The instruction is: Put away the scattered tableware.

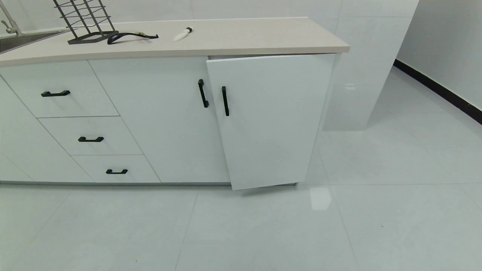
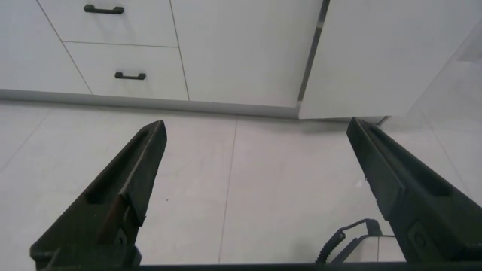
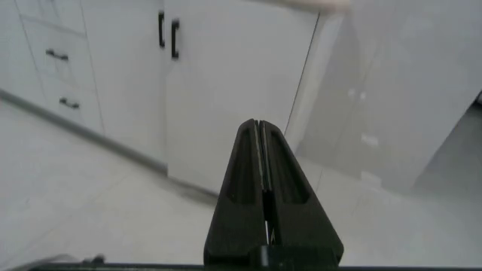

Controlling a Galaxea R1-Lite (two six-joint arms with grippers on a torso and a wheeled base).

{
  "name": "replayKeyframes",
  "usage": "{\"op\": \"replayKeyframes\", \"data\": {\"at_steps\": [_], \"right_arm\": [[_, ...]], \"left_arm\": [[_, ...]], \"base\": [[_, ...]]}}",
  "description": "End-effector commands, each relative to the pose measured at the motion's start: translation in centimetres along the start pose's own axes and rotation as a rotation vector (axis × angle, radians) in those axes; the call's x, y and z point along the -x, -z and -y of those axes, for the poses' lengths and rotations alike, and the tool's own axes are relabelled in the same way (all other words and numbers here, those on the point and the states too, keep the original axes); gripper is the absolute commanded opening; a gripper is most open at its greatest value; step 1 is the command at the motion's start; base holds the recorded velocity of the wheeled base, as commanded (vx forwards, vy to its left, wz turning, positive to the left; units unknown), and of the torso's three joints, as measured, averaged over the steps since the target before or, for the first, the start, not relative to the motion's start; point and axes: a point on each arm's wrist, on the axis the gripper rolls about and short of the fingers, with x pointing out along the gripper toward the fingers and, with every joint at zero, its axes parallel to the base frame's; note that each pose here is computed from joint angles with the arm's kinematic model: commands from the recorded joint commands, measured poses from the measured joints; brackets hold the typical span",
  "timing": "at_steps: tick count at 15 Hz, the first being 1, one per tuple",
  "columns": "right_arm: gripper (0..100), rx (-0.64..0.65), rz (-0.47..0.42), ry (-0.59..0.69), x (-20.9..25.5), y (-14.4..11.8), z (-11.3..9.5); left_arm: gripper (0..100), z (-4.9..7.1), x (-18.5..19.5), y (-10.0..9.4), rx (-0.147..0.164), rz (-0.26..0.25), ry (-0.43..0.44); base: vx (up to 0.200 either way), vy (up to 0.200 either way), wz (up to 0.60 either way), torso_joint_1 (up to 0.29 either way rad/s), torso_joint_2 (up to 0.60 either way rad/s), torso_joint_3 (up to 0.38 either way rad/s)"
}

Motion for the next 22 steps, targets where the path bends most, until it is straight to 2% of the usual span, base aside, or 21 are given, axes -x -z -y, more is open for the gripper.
{"op": "replayKeyframes", "data": {"at_steps": [1, 5, 8, 10, 15, 22], "right_arm": [[0, -0.004, 0.022, 0.069, 2.4, 1.5, -1.1], [0, -0.078, -0.197, 0.124, 3.2, 4.3, -1.7], [0, -0.072, -0.216, 0.247, 3.2, 4.4, -1.4], [0, -0.073, -0.276, 0.357, 3.4, 4.8, -1.3], [0, -0.140, -0.263, 0.371, 3.4, 4.8, -1.3], [0, -0.144, -0.262, 0.373, 3.4, 4.8, -1.2]], "left_arm": [[100, 0.0, 0.0, 0.0, 0.000, 0.001, 0.000], [100, 0.0, 0.0, 0.0, 0.000, -0.001, 0.000], [100, 0.0, 0.0, 0.0, 0.002, -0.001, 0.000], [100, 0.0, 0.0, 0.0, 0.002, 0.001, -0.002], [100, 0.0, 0.0, 0.0, 0.000, -0.001, -0.002], [100, 0.0, 0.0, 0.0, -0.003, -0.001, -0.002]], "base": [[0.000, 0.000, 0.00, 0.000, 0.00, 0.000], [0.000, 0.000, 0.00, 0.000, 0.00, 0.000], [0.000, 0.000, 0.00, 0.000, 0.00, 0.000], [0.000, 0.000, 0.00, 0.000, 0.00, 0.000], [0.160, 0.160, 0.00, 0.004, 0.00, 0.003], [0.200, 0.200, 0.00, 0.004, 0.00, 0.001]]}}
